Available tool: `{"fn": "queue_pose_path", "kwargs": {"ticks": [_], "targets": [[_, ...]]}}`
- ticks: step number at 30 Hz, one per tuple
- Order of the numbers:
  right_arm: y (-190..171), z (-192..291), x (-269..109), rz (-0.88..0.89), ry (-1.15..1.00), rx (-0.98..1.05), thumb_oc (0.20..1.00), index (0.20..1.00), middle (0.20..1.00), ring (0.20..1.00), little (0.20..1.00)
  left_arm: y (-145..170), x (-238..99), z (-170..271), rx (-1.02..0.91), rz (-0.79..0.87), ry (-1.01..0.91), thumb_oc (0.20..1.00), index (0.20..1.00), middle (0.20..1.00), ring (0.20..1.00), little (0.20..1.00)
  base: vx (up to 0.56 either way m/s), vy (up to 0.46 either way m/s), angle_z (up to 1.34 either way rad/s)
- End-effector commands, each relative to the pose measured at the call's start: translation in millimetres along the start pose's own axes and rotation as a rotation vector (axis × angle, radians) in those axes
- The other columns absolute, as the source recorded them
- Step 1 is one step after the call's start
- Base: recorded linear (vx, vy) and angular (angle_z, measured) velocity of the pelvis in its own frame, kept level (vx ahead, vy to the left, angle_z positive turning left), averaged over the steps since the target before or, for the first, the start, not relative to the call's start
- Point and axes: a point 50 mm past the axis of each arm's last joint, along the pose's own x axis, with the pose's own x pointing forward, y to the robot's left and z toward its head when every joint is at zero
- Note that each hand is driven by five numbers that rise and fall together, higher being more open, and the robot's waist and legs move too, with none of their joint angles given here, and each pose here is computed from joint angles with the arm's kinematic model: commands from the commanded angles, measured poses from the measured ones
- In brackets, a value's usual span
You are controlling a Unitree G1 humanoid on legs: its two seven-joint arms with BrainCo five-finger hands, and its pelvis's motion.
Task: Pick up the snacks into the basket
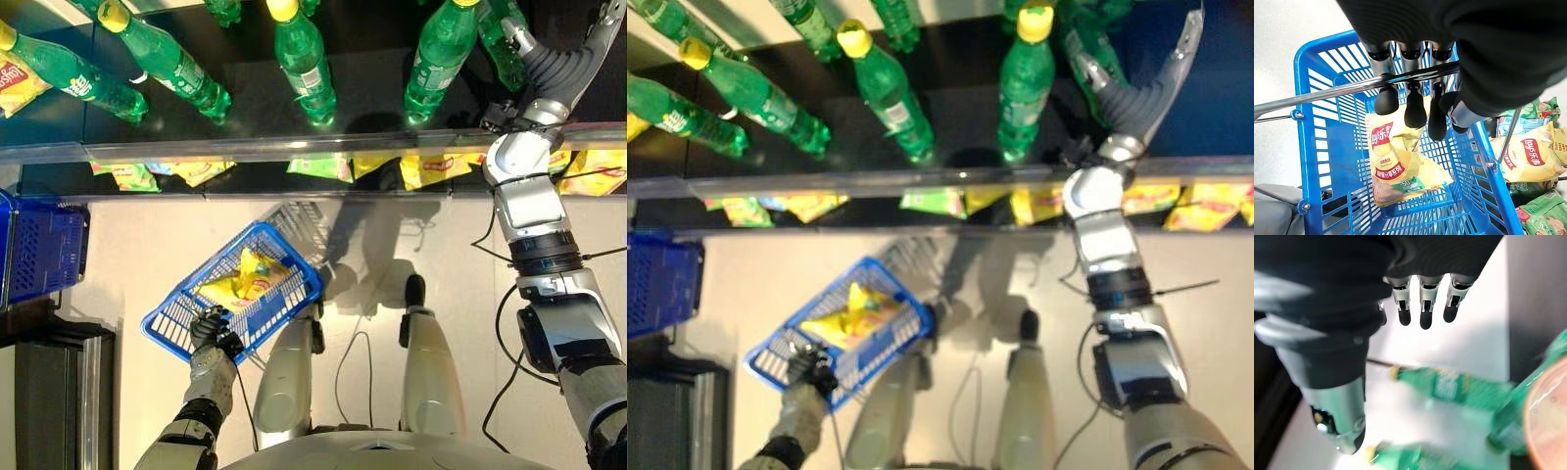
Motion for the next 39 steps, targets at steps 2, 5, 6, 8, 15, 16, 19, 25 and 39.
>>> {"fn": "queue_pose_path", "kwargs": {"ticks": [2, 5, 6, 8, 15, 16, 19, 25, 39], "targets": [[0.2, 39.9, 18.5, 0.008, -0.180, 0.102, 1.000, 1.000, 1.000, 1.000, 1.000, 44.2, 5.9, 7.4, 0.022, 0.122, -0.023, 0.200, 0.200, 0.200, 0.200, 0.200, 0.00, 0.000, 0.00], [2.1, 38.5, 24.8, 0.005, -0.184, 0.030, 1.000, 1.000, 1.000, 1.000, 1.000, 44.2, 5.8, 8.1, 0.029, 0.117, -0.027, 0.200, 0.200, 0.200, 0.200, 0.200, 0.00, -0.001, 0.01], [3.3, 35.8, 29.2, 0.004, -0.174, -0.011, 1.000, 1.000, 1.000, 1.000, 1.000, 44.0, 5.9, 8.5, 0.032, 0.114, -0.029, 0.200, 0.200, 0.200, 0.200, 0.200, 0.00, -0.006, 0.03], [4.2, 30.0, 38.4, -0.008, -0.171, -0.138, 1.000, 1.000, 1.000, 1.000, 1.000, 42.1, 6.5, 10.8, 0.039, 0.102, -0.039, 0.200, 0.200, 0.200, 0.200, 0.200, 0.00, 0.000, 0.00], [4.3, 9.8, 64.5, -0.006, -0.087, -0.390, 1.000, 1.000, 1.000, 1.000, 1.000, 41.4, 7.7, 13.2, 0.050, 0.085, -0.045, 0.200, 0.200, 0.200, 0.200, 0.200, -0.01, 0.002, 0.05], [4.6, 10.2, 64.8, -0.006, -0.088, -0.389, 1.000, 1.000, 1.000, 1.000, 1.000, 41.2, 7.8, 13.3, 0.049, 0.085, -0.045, 0.200, 0.200, 0.200, 0.200, 0.200, 0.00, 0.009, 0.07], [7.0, 4.4, 69.2, 0.010, -0.056, -0.429, 1.000, 1.000, 1.000, 1.000, 1.000, 42.0, 7.5, 11.8, 0.052, 0.083, -0.040, 0.200, 0.200, 0.200, 0.200, 0.200, 0.00, 0.005, 0.01], [15.3, 5.6, 76.4, 0.041, -0.034, -0.439, 1.000, 1.000, 1.000, 1.000, 1.000, 43.4, 8.3, 10.4, 0.055, 0.085, -0.029, 0.200, 0.200, 0.200, 0.200, 0.200, 0.00, 0.000, 0.00], [31.8, -26.9, 75.4, 0.219, 0.167, -0.603, 1.000, 1.000, 1.000, 1.000, 1.000, 44.6, 9.0, 6.4, 0.054, 0.081, -0.001, 0.200, 0.200, 0.200, 0.200, 0.200, 0.00, 0.000, 0.00]]}}
